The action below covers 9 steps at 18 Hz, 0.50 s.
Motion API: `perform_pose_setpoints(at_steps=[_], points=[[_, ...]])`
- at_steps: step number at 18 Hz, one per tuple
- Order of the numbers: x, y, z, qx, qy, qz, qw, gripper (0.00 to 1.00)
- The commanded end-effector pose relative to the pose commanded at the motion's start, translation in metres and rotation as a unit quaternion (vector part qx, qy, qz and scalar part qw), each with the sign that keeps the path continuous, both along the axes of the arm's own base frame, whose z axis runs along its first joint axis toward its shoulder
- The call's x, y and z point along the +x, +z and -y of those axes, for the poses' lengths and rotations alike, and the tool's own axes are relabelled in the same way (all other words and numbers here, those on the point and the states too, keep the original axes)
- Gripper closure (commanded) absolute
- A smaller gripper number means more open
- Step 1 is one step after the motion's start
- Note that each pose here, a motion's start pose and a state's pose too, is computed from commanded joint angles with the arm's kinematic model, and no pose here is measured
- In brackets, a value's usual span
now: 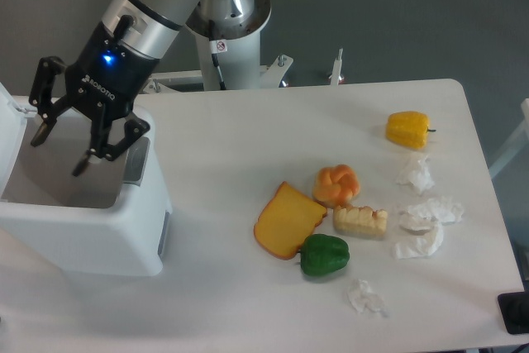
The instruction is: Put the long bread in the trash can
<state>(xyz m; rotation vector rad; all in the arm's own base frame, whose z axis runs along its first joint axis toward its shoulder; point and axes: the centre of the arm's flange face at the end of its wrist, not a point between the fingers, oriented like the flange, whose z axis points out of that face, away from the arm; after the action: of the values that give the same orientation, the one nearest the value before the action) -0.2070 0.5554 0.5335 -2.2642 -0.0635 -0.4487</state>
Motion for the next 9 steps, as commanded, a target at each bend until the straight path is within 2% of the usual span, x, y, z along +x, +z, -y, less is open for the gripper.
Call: perform_pose_setpoints(at_steps=[9], points=[[-0.064, 0.015, 0.03, 0.01, 0.058, -0.012, 0.9982, 0.0]])
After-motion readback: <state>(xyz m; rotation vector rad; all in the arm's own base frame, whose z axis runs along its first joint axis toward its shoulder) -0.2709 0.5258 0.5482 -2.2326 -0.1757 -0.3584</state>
